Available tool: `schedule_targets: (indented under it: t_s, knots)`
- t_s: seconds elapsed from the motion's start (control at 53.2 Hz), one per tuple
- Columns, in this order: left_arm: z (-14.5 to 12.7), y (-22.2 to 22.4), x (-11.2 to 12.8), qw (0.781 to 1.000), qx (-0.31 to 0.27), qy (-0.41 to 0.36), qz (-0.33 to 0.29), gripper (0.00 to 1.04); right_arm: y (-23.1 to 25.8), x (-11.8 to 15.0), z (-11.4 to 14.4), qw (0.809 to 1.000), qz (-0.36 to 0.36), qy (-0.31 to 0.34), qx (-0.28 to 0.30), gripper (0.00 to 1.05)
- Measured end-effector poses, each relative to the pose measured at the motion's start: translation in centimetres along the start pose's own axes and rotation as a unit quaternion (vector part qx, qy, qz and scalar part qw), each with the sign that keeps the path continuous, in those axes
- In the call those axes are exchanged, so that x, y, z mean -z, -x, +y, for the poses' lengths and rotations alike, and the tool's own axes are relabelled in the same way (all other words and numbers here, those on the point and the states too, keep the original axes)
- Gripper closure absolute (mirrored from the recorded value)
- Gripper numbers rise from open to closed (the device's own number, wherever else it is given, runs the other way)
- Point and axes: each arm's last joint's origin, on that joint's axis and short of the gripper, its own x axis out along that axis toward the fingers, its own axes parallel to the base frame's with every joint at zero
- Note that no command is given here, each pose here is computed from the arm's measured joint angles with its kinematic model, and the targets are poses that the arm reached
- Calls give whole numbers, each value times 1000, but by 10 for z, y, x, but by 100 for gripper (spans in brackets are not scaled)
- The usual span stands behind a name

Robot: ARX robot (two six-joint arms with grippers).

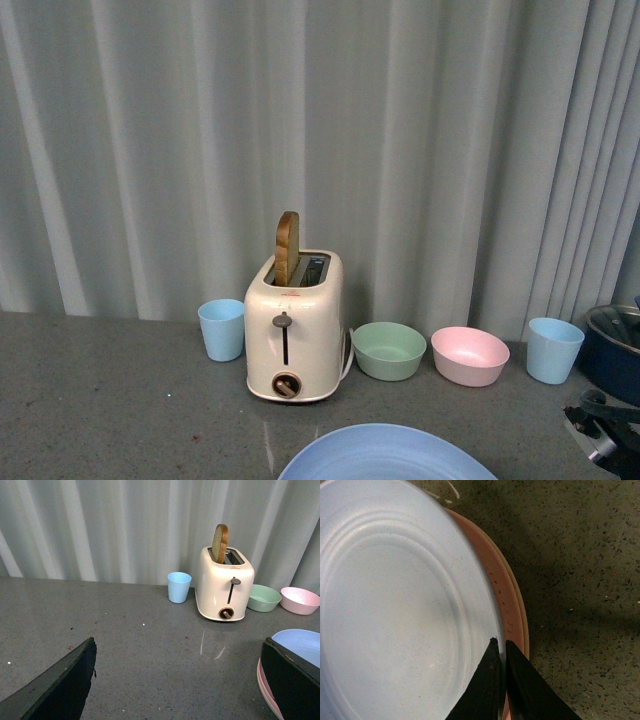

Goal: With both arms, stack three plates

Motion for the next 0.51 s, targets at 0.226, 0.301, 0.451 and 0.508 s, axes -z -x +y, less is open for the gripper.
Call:
schedule_targets:
  t_s: [0.226, 0.301, 0.451, 0.508]
  knots:
    - [0, 0, 0, 1000, 0, 0, 0, 7, 6, 0, -4, 1000, 1, -10, 7, 76]
    - [0, 0, 0, 1000, 0, 0, 0, 7, 13, -1, -3, 1000, -4, -11, 7, 63]
    - [0, 0, 0, 1000, 0, 0, 0, 7, 36, -8, 6, 1000, -31, -4, -5, 39]
    - [0, 0, 0, 1000, 0, 0, 0, 7, 49, -13, 12, 999, -49, 3, -10, 28]
